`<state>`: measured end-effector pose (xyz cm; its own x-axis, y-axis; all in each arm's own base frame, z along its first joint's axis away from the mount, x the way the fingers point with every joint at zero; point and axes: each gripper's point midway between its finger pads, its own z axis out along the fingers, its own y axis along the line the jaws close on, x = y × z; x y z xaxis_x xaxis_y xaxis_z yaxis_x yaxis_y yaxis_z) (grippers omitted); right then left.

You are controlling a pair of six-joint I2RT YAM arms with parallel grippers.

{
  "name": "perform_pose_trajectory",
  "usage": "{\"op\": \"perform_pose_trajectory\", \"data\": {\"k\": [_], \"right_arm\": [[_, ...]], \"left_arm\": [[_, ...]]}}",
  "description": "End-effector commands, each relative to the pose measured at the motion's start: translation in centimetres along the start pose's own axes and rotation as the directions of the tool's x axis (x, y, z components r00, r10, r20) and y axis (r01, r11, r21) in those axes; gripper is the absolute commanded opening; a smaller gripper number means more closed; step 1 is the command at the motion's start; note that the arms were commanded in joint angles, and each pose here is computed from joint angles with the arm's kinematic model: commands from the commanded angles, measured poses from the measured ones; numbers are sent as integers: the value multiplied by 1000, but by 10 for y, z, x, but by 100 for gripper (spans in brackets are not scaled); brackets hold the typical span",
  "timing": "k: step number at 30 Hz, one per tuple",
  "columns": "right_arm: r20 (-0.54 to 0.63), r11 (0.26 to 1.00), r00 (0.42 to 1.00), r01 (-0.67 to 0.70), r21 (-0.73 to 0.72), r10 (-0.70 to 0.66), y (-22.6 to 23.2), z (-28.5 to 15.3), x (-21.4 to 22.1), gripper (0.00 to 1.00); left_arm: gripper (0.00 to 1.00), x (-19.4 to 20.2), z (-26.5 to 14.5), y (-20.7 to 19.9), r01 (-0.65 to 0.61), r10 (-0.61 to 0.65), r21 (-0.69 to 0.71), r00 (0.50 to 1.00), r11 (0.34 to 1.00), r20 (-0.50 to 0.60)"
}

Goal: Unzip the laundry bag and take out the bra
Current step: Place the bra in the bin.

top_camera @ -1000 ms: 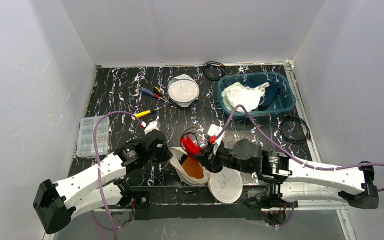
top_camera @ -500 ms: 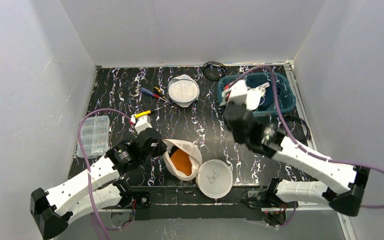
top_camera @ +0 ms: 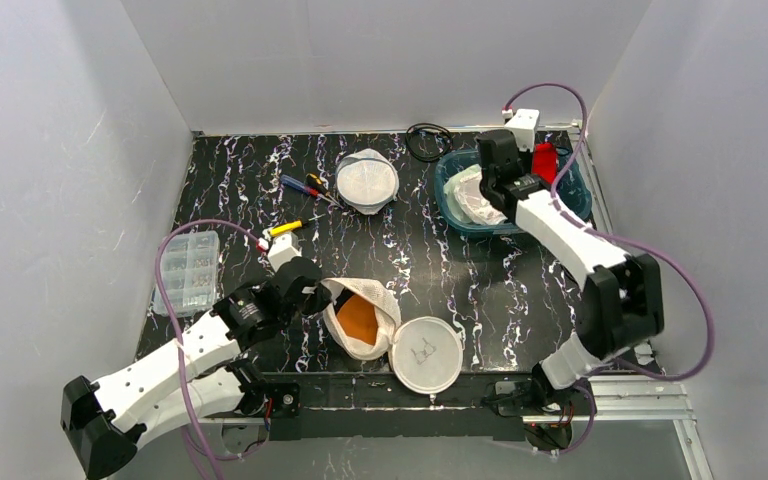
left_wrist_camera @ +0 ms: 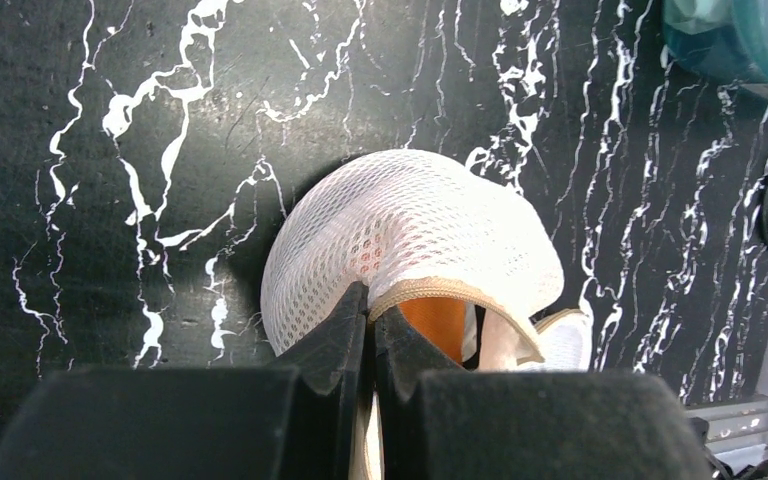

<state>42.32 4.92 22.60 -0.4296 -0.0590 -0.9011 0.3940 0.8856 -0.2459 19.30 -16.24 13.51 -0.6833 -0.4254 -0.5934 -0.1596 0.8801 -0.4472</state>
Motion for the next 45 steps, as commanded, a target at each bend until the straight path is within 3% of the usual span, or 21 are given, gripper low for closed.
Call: {"op": "perform_pose_trajectory", "data": {"k": [1,12,20,22,28,32,40,42,45], "right_arm": [[75,997,996,-52,60,47,0,32,-43,1],[-85,977,995,69,199,-53,12,120,15,1],[-175,989,980,113,94,-95,36,130,55,1],[-184,991,978,113,66,-99,40,128,58,15],[-156,999,987,39,1,-38,40,112,34,73],[-121,997,992,-39,-70,31,41,93,9,84],[-120,926,964,-262,-270,238,49,59,-21,83],[-151,902,945,-324,-286,292,41,61,-10,77],[-186,849,899,-436,-298,396,24,66,7,60]], "left_arm": [[0,9,5,15,26,-26,-32,1000,999,-6],[0,19,15,14,24,-26,-49,999,999,-42],[0,20,17,15,12,-15,-59,999,998,-45],[0,21,18,15,13,-16,-58,999,998,-49],[1,23,20,14,11,-15,-66,998,998,-61],[2,27,20,13,19,-23,-54,997,998,-76],[1,22,11,9,-7,5,-19,997,1000,-77],[1,21,8,9,-21,19,-17,997,1000,-78],[0,21,3,12,-49,48,-17,995,999,-84]]}}
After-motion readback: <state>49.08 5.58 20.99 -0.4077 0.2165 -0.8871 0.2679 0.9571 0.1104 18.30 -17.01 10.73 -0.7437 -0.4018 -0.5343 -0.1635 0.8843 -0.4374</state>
